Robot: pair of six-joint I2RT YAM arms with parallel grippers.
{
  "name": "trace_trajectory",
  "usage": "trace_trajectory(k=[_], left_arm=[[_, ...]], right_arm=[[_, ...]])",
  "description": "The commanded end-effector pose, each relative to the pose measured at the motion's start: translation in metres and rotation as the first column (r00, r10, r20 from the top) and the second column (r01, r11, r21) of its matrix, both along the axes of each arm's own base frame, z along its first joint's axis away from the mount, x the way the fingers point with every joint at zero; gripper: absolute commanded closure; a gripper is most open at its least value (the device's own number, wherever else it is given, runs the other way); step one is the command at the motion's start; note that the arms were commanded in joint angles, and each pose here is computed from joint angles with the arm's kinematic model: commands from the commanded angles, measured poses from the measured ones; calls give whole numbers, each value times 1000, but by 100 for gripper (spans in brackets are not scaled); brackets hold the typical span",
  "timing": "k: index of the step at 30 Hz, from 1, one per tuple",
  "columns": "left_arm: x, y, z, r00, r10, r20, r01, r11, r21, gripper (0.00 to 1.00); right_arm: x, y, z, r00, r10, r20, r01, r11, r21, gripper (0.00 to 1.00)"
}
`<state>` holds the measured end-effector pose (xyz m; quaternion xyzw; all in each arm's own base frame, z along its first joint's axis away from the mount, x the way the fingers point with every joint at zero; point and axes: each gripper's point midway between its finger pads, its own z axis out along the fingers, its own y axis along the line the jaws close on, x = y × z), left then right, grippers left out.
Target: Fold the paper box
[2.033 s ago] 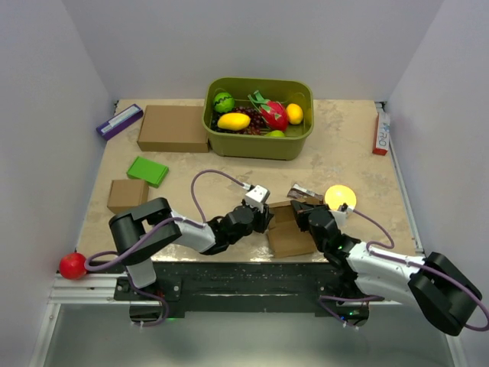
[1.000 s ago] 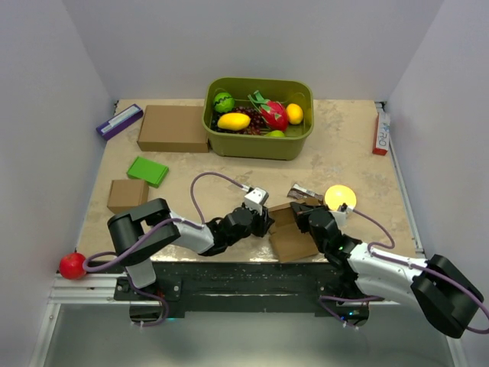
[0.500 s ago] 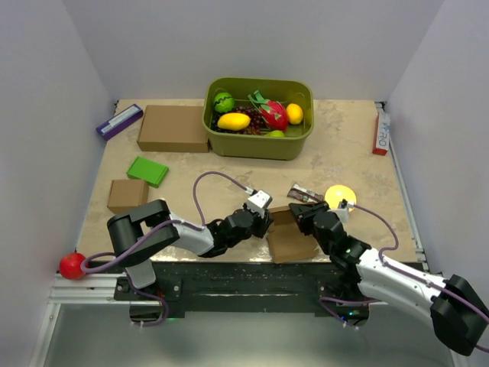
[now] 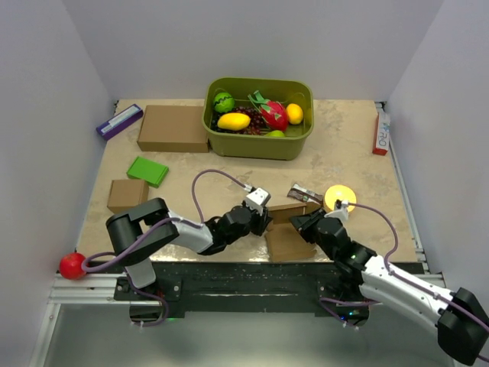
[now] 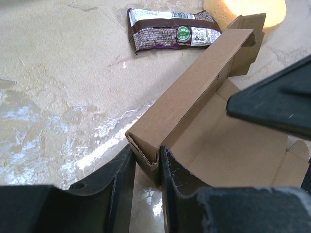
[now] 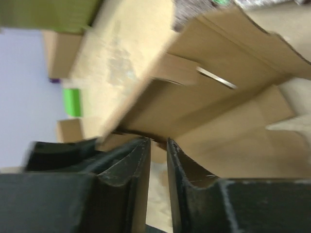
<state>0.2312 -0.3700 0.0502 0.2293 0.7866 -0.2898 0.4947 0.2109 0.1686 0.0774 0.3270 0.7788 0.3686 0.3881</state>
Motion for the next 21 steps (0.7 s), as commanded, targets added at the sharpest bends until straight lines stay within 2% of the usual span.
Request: trace_trajectory(k=[1,11,21], left_arm=[[0,4,-7,999,-7,-34,8,1000,29,77],[-3,3,-9,997,-27,-74,27,1000,-5,77],[-2,4,-5,996,-12,-92,9,999,-35,77]], right_arm=[[-3,8,-17,998,66,-5,-66,997,-42,81],[9,27,-37,996,82,-20,-82,996,-38,97],[3,55,-51,987,148,-64,-148,989,8,100]])
